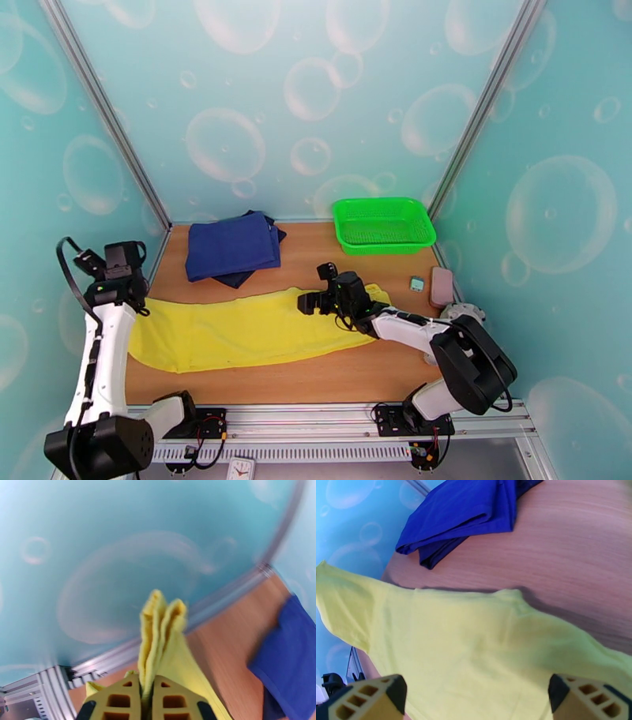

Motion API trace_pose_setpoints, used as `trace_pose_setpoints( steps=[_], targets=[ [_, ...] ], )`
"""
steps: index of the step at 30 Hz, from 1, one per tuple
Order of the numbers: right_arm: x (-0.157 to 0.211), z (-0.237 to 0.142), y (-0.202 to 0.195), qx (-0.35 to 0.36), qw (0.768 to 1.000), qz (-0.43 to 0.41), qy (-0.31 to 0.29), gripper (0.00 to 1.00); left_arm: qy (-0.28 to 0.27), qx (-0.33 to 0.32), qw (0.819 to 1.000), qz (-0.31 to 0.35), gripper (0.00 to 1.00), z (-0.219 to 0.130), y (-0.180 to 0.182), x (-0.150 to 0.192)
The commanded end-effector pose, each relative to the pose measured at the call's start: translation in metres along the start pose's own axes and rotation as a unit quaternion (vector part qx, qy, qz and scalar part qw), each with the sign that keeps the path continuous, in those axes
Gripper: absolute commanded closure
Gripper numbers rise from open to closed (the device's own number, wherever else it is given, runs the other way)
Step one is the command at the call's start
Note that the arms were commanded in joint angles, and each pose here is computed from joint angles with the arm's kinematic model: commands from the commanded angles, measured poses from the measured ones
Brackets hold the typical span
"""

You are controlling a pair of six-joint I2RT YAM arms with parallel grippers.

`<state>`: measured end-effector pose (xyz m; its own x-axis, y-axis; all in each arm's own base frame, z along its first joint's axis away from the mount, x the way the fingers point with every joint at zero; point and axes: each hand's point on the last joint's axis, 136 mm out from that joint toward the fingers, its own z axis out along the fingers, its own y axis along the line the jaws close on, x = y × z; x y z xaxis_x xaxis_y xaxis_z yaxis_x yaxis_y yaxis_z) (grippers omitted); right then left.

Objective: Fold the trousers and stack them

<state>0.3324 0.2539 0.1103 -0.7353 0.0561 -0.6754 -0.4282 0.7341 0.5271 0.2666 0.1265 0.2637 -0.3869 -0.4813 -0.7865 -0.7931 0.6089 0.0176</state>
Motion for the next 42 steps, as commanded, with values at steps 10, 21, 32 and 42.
trace_pose_setpoints(
  steps=[10, 21, 32, 42],
  targets=[
    [0.006, -0.006, -0.017, 0.030, 1.000, 0.009, 0.003, 0.01, 0.130, 0.205, 0.966, -0.086, 1.00, -0.052, -0.125, 0.138],
    [0.008, -0.005, -0.020, 0.028, 1.000, 0.011, 0.006, 0.01, 0.119, 0.202, 0.970, -0.072, 1.00, -0.066, -0.192, 0.192],
    [0.008, -0.007, -0.028, 0.037, 0.999, 0.015, 0.005, 0.01, 0.137, 0.260, 0.955, -0.032, 0.86, -0.087, -0.235, 0.229],
    [0.012, -0.003, -0.038, 0.051, 0.998, 0.017, 0.013, 0.01, 0.074, 0.430, 0.896, 0.085, 0.34, -0.123, -0.237, 0.213]
  ],
)
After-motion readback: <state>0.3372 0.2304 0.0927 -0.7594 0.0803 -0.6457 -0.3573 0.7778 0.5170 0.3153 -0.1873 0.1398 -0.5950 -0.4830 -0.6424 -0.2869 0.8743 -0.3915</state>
